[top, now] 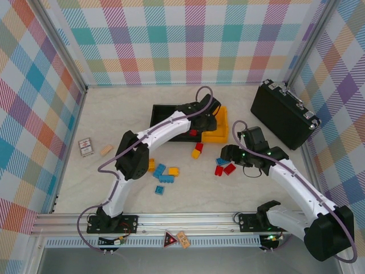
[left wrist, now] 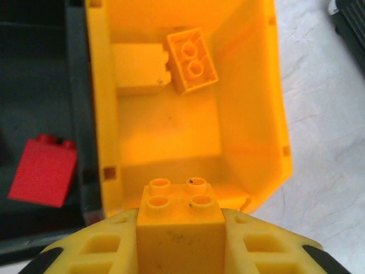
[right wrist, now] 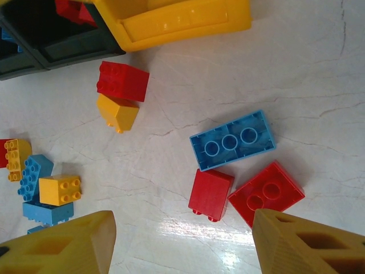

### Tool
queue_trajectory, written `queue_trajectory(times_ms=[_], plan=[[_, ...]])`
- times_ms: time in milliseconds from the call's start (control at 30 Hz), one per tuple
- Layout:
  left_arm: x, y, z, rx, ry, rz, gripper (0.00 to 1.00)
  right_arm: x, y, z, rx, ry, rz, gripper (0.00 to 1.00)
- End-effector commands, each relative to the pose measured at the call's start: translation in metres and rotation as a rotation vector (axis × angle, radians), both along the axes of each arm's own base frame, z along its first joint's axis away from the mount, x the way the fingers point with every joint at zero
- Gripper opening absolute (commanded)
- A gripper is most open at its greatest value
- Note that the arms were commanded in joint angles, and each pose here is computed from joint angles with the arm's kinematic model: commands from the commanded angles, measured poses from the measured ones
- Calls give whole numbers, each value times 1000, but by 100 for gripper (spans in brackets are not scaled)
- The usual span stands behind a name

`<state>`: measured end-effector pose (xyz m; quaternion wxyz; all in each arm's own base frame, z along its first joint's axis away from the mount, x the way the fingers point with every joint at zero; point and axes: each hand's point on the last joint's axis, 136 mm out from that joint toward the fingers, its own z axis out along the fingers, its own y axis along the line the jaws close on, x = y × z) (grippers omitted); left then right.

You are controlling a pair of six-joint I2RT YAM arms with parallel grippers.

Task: Sort the legos into containers by color
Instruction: Place the lego in the container.

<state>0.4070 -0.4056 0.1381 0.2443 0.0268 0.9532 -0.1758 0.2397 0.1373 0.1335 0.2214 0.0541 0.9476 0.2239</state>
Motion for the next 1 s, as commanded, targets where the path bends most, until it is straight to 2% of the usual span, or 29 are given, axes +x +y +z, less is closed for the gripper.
queue_trajectory(times_ms=[0, 233, 467, 633, 833, 967], plan=[[-1, -10, -7, 57, 3, -42, 22, -6, -2, -2, 17, 19, -3, 65], [17, -17, -25, 137, -4, -57, 23, -6, -3, -3, 29, 26, -10, 65], [22, -17, -40, 150, 11, -58, 26, -4, -4, -3, 29, 27, -14, 64], [23, -19, -29, 132, -8, -63, 42, -3, -3, -4, 29, 32, -15, 65], [20, -25, 0, 87, -49, -78, 51, -2, -4, -3, 27, 31, -19, 65], [12, -31, 21, 48, -67, -100, 52, -3, -5, -4, 26, 39, -25, 65]])
